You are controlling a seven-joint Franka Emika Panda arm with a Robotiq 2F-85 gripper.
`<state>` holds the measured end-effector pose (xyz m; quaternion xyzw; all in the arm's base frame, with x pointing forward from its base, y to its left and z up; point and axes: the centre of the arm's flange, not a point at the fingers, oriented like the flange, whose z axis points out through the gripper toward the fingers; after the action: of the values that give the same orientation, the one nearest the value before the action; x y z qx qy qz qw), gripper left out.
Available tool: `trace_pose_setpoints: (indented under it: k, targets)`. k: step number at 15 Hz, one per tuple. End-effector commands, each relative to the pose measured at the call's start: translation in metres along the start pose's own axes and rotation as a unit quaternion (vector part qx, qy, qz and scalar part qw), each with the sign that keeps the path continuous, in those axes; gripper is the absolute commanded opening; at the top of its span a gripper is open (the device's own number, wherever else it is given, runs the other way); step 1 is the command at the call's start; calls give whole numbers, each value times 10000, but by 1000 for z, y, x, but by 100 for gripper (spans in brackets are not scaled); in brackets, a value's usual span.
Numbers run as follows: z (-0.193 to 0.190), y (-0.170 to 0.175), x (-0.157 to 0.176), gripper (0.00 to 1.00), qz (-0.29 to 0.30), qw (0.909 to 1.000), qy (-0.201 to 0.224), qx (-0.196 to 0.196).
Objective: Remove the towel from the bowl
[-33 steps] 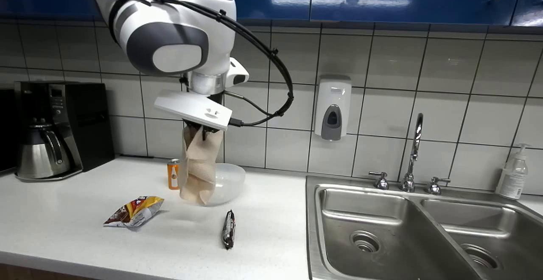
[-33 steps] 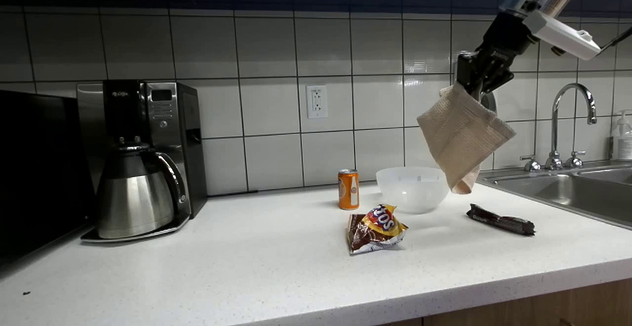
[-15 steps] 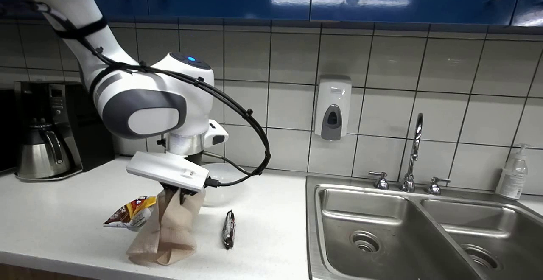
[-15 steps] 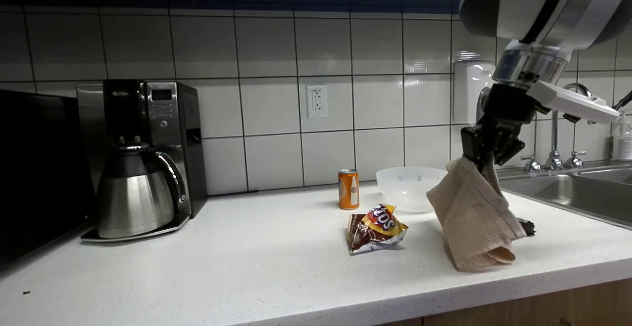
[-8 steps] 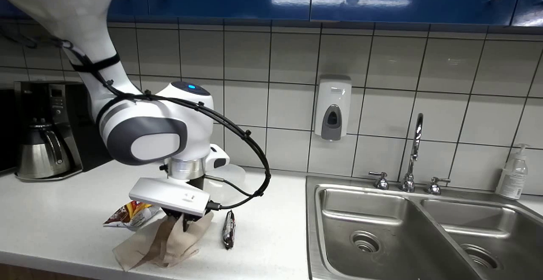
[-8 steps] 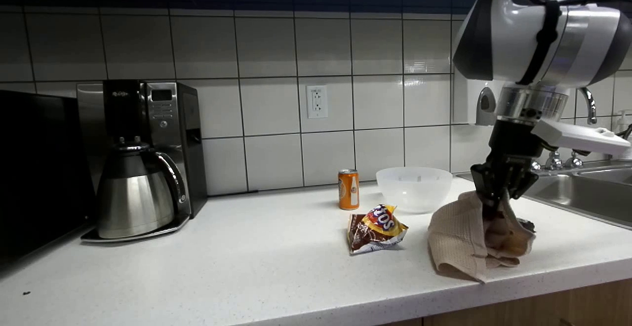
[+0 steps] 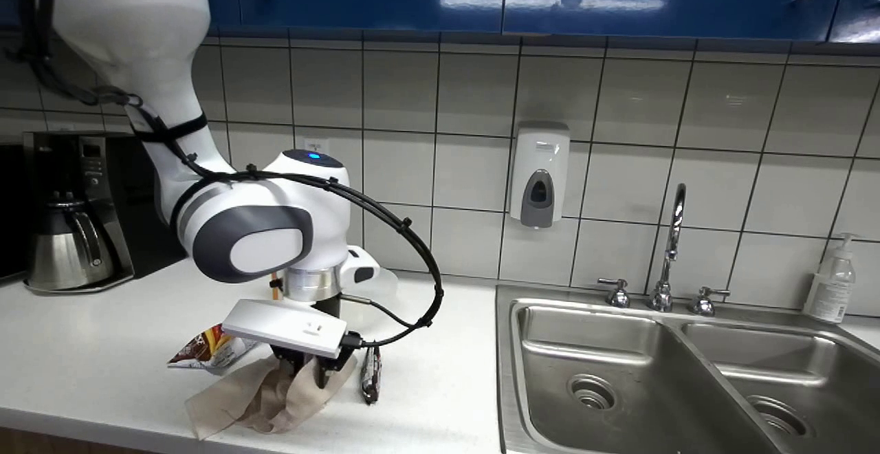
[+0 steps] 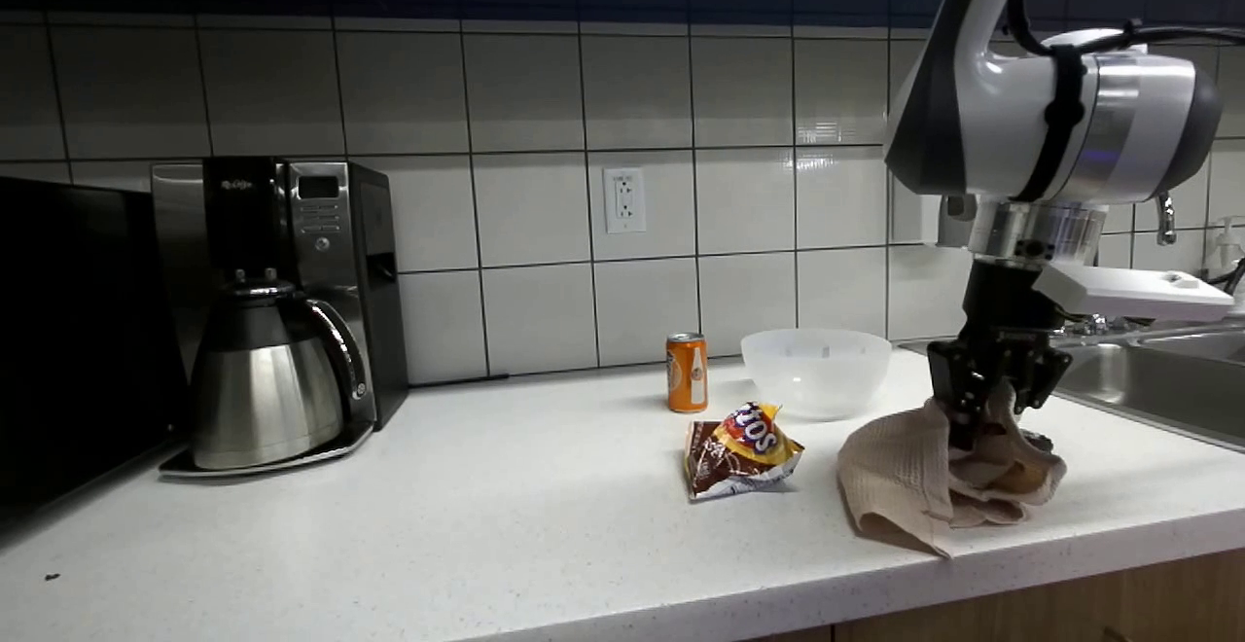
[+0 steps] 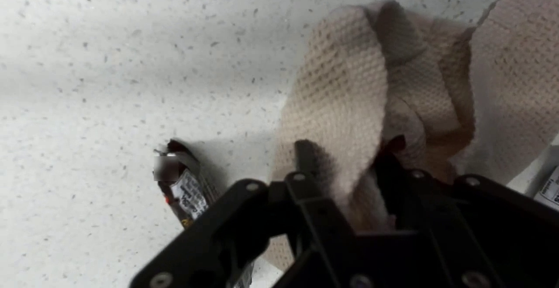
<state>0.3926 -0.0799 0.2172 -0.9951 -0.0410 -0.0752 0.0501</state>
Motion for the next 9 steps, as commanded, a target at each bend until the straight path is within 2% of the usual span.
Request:
trace_pose_setpoints:
  k: [1,5,9]
  targets:
    - [-36,-2,13,72,6,9999,-33,-95]
    - [-71,-5,15,100,-241,9994,-153,-184]
    - [-119,-8,2,100,-409,9984,-367,-137]
